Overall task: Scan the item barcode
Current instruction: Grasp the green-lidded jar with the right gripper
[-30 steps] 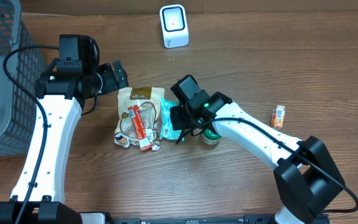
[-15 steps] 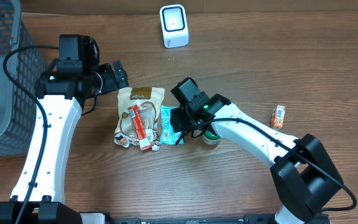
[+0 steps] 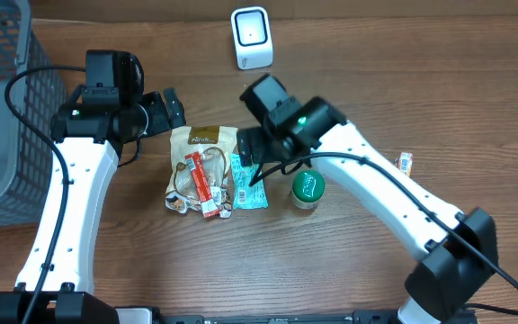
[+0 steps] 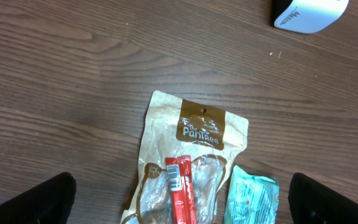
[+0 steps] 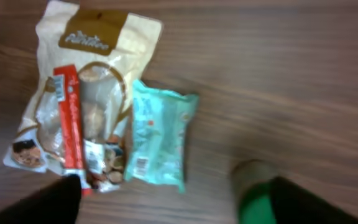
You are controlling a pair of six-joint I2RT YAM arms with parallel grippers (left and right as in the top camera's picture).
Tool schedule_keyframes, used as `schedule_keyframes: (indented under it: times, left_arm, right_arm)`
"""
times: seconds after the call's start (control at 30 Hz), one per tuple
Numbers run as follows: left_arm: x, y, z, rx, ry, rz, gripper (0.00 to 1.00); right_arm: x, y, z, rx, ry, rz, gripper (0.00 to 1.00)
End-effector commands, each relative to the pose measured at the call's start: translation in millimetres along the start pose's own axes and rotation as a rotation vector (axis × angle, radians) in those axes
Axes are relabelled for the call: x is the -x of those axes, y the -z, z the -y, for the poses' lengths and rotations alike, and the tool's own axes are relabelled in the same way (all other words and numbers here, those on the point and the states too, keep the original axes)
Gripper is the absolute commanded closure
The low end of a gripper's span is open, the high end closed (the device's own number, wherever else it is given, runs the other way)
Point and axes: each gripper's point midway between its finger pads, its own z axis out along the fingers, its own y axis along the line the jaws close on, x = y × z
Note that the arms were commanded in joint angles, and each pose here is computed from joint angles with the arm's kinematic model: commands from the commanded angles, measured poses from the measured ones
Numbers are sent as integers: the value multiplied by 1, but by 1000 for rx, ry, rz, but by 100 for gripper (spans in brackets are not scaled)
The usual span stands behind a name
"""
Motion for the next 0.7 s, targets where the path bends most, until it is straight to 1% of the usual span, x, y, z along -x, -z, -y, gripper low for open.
schedule_keyframes:
  times: [0.0, 0.1, 0.3, 0.53, 0.67]
  left_arm:
    - [4, 4, 0, -1, -25, 16, 0]
    - [4, 4, 0, -1, -25, 16, 0]
    - [4, 4, 0, -1, -25, 16, 0]
    - [4, 4, 0, -1, -25, 16, 0]
    - [4, 4, 0, -1, -25, 16, 0]
  right_arm:
    - [1, 17, 23, -102, -43, 10, 0]
    - [-11, 14, 38, -144, -120, -44, 0]
    - [-30, 0, 63, -206, -199, -118, 0]
    - [-66, -29, 80, -261, -197, -206, 0]
    - [-78, -46, 83, -259, -197, -225, 0]
